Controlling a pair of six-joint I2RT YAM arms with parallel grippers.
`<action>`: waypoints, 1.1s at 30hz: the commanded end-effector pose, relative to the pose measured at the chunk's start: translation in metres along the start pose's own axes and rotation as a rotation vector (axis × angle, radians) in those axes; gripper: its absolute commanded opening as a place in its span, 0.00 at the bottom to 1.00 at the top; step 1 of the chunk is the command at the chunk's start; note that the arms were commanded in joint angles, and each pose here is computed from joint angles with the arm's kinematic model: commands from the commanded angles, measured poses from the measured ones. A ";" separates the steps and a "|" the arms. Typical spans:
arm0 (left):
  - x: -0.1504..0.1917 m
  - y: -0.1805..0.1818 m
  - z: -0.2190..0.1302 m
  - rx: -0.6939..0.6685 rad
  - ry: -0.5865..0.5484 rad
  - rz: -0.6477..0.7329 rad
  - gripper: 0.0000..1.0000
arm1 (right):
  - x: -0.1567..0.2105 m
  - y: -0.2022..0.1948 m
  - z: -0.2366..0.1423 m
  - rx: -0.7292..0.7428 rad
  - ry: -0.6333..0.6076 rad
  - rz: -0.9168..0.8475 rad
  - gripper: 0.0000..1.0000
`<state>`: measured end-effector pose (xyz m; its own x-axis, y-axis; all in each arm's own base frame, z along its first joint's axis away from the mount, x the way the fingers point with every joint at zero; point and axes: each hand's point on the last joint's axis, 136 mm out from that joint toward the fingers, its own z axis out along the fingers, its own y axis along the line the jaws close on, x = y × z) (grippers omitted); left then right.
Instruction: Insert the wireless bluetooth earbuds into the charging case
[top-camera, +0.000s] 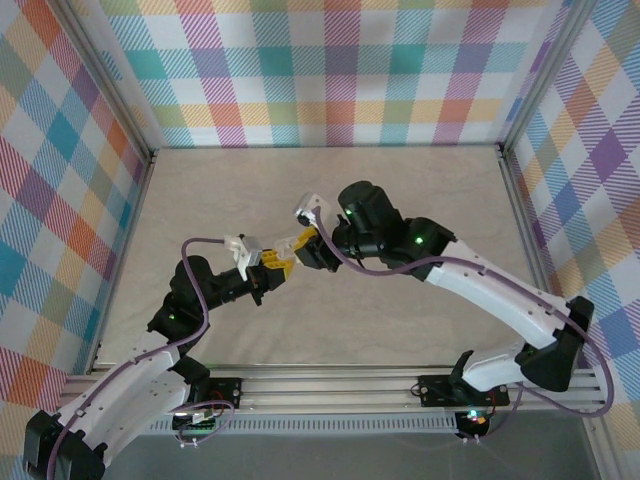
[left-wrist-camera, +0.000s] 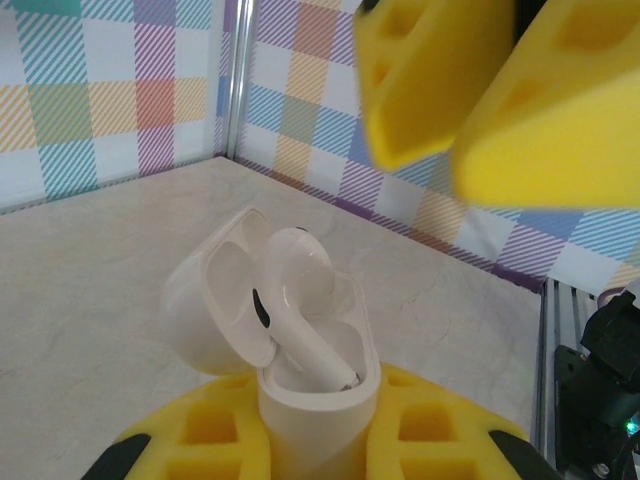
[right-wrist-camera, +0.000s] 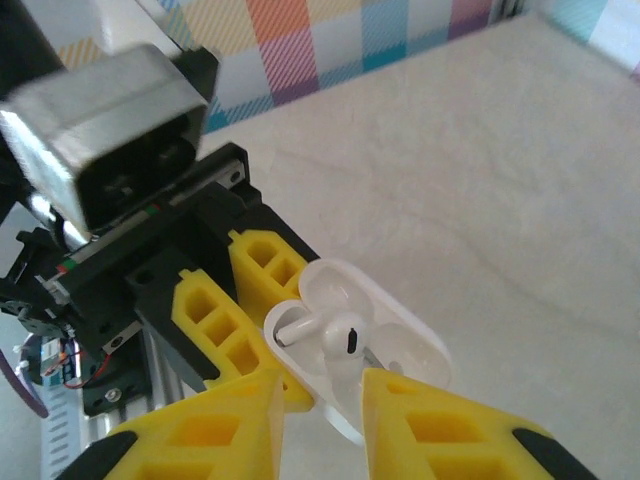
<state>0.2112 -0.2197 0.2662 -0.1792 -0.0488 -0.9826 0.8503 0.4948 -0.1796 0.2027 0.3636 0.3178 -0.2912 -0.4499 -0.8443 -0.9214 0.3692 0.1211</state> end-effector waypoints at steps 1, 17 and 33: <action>-0.009 -0.010 -0.002 0.041 -0.034 0.049 0.00 | -0.003 0.003 -0.002 -0.025 0.018 0.066 0.31; -0.008 -0.012 -0.002 0.054 -0.029 0.039 0.00 | 0.002 -0.001 0.013 -0.070 0.050 0.091 0.29; -0.007 -0.013 -0.001 0.061 -0.024 0.033 0.00 | 0.008 0.003 0.024 -0.118 0.072 0.059 0.27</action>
<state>0.2073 -0.2223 0.2660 -0.1821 -0.0451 -0.9822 0.8614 0.4745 -0.1815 0.2046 0.3752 0.2939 -0.3862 -0.4856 -0.7842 -0.9101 0.3388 0.2384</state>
